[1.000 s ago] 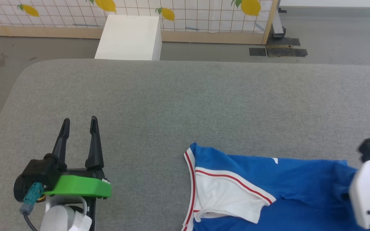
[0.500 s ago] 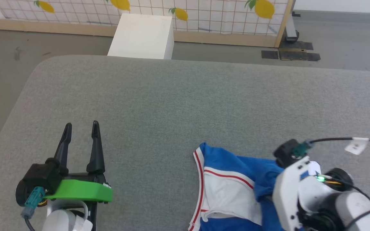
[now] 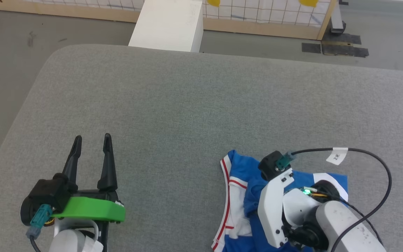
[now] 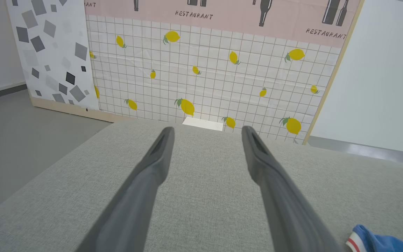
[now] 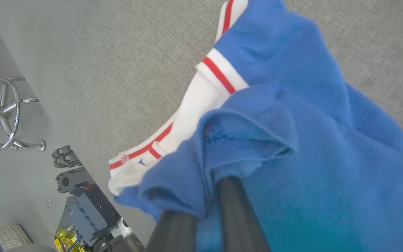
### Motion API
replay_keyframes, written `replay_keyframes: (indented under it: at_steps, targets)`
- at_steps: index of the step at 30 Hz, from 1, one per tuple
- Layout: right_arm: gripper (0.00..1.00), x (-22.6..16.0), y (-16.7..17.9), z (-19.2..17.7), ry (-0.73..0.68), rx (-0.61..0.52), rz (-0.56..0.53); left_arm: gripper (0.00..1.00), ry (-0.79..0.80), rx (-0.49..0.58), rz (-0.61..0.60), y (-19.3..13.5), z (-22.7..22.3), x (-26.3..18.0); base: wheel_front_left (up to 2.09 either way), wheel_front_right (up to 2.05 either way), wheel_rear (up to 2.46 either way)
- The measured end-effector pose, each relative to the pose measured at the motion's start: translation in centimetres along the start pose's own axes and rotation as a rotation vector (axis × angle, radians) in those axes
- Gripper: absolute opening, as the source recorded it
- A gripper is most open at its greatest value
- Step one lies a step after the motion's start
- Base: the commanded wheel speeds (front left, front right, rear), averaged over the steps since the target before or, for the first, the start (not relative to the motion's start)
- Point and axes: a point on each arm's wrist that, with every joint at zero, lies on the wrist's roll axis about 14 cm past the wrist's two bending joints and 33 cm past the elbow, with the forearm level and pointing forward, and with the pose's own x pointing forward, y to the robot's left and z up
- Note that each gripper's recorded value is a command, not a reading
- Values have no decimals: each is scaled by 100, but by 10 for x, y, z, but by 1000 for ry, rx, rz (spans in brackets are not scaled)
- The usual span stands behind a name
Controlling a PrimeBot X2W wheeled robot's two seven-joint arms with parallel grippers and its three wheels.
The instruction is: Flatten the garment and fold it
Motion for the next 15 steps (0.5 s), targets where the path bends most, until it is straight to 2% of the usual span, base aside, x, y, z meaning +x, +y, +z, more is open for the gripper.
replay_keyframes:
  at_steps: [6,7,8,9,15]
  targets:
    - [0,17,-4,-13,22,31,-16,100,9,-1,2,0,-3,1,0,0,0]
    - [4,18,-3,-13,17,30,-13,100,11,-3,2,0,-4,1,0,0,0]
    - [73,19,0,-11,7,34,-3,100,11,-5,1,0,-4,1,0,0,0]
    - [100,19,4,-10,1,38,8,100,10,-8,-1,-1,-4,1,0,0,0]
    - [100,10,35,21,-100,-16,90,100,8,-19,-22,-9,-4,2,0,0,0]
